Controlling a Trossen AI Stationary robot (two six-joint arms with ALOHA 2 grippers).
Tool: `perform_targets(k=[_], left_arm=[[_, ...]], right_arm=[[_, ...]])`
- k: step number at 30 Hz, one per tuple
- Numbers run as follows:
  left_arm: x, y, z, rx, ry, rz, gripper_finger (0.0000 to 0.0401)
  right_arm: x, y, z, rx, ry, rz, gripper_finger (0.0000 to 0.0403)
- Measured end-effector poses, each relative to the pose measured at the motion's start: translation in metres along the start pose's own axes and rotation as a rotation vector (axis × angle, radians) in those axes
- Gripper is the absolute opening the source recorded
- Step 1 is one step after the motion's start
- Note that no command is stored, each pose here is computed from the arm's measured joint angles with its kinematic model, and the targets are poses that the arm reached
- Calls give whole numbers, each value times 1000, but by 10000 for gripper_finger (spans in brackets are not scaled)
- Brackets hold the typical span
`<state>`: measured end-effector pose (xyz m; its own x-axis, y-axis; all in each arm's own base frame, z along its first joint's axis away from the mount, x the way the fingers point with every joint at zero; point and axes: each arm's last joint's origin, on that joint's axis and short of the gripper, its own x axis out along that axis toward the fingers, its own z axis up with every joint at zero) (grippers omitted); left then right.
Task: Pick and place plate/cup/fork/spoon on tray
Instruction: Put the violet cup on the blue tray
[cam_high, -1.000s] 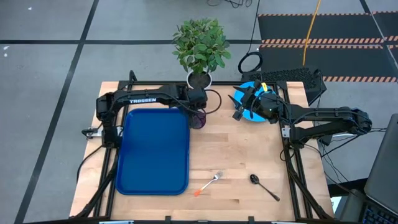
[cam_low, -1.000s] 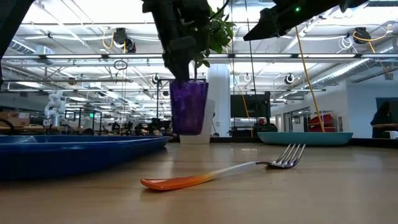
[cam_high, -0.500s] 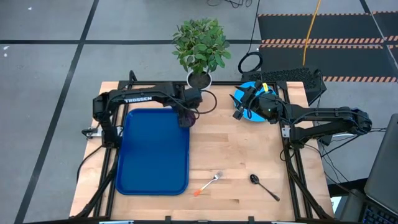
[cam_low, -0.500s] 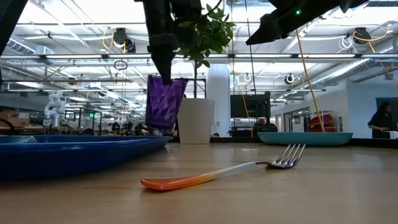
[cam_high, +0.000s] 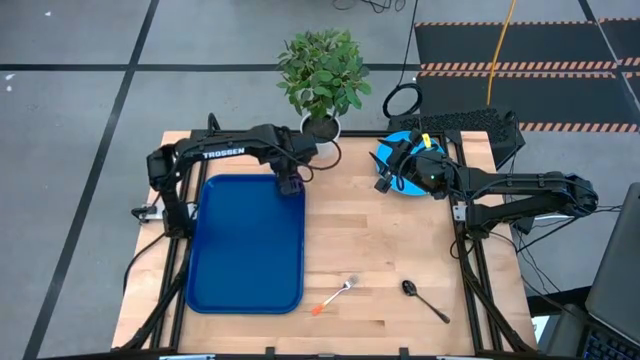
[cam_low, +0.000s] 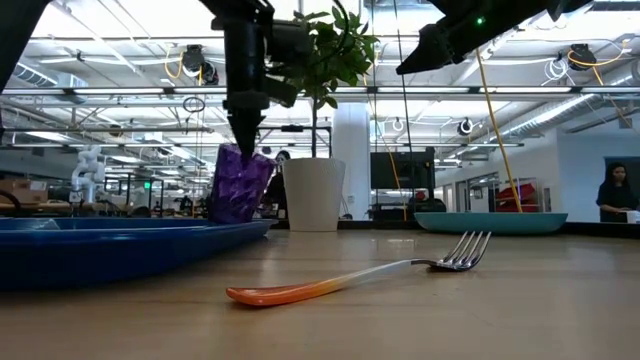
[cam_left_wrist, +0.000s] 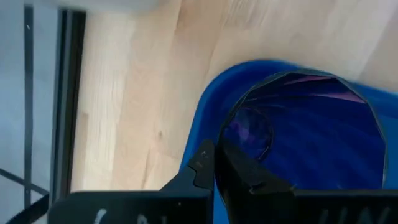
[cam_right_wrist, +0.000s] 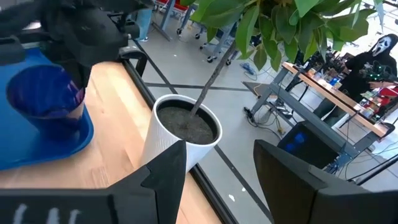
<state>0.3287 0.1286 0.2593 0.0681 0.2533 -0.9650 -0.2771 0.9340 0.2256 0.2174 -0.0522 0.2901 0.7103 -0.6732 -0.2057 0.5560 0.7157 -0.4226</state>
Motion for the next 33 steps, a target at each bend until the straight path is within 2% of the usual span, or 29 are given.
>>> perform_targets(k=[8, 22, 33], left_arm=[[12, 10, -2, -40, -23, -38, 8], [13, 7, -6, -107, 28, -59, 23], [14, 6, -9, -115, 66, -62, 35]], right_arm=[[0, 0, 0, 2, -2, 0, 183], [0, 0, 0, 6, 3, 1, 183], [0, 0, 0, 6, 3, 1, 183]])
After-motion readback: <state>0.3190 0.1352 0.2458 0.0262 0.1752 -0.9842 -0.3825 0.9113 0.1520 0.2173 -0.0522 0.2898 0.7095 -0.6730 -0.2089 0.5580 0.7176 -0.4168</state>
